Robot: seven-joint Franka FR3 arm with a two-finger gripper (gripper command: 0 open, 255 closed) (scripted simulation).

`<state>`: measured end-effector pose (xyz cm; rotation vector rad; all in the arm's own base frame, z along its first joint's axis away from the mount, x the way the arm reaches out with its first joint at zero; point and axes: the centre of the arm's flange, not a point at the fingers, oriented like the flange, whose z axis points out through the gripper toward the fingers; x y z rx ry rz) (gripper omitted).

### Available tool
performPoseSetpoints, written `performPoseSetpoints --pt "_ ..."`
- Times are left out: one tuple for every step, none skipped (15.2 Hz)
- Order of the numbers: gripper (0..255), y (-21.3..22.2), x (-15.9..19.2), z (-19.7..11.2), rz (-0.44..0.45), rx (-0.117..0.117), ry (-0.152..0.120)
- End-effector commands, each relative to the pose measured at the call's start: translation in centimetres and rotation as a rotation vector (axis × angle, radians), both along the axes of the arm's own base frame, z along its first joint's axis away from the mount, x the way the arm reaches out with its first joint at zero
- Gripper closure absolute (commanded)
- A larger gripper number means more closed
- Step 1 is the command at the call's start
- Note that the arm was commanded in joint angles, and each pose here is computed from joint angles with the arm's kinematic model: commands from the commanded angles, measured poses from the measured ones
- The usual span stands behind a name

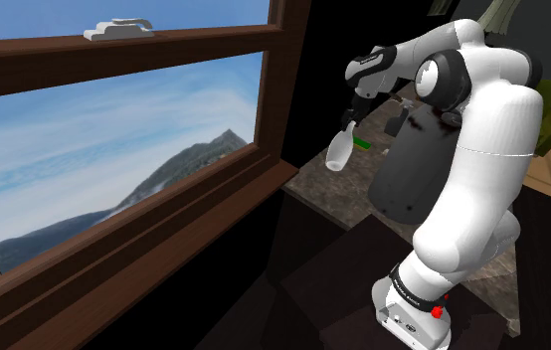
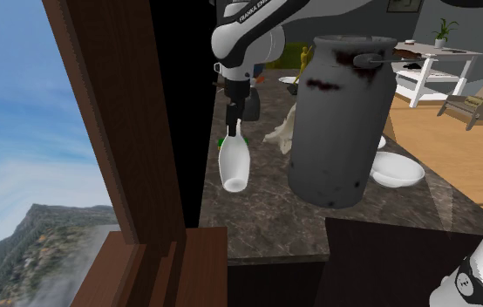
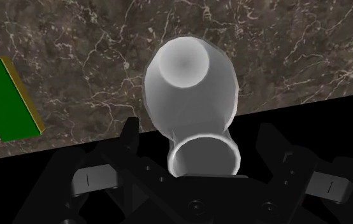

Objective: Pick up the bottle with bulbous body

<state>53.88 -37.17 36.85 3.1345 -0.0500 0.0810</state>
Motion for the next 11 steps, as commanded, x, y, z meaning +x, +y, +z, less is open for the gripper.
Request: performPoseSetpoints --pt "255 -0.04 -0.01 -0.19 0.000 0.000 0.000" --pt "255 -0.03 -0.02 -0.19 0.000 0.000 -0.001" --pt "255 -0.03 -0.02 -0.19 0.000 0.000 -0.001" --pt "255 -0.03 -0.01 -0.19 0.000 0.000 0.000" --pt "255 -0.03 -0.01 -0.18 0.000 0.000 -0.001" --pt "255 -0.03 -0.01 -0.20 0.000 0.000 -0.001" --pt "255 -0.02 -0.01 -0.20 0.000 0.000 0.000" --pt "255 -0.01 -0.03 -0.21 0.000 0.000 0.000" --pt "255 -0.03 -0.02 -0.19 0.000 0.000 0.000" --pt "255 0.01 -0.02 -0.17 0.000 0.000 0.000" --pt "255 0.01 -0.03 0.36 0.000 0.000 0.000"
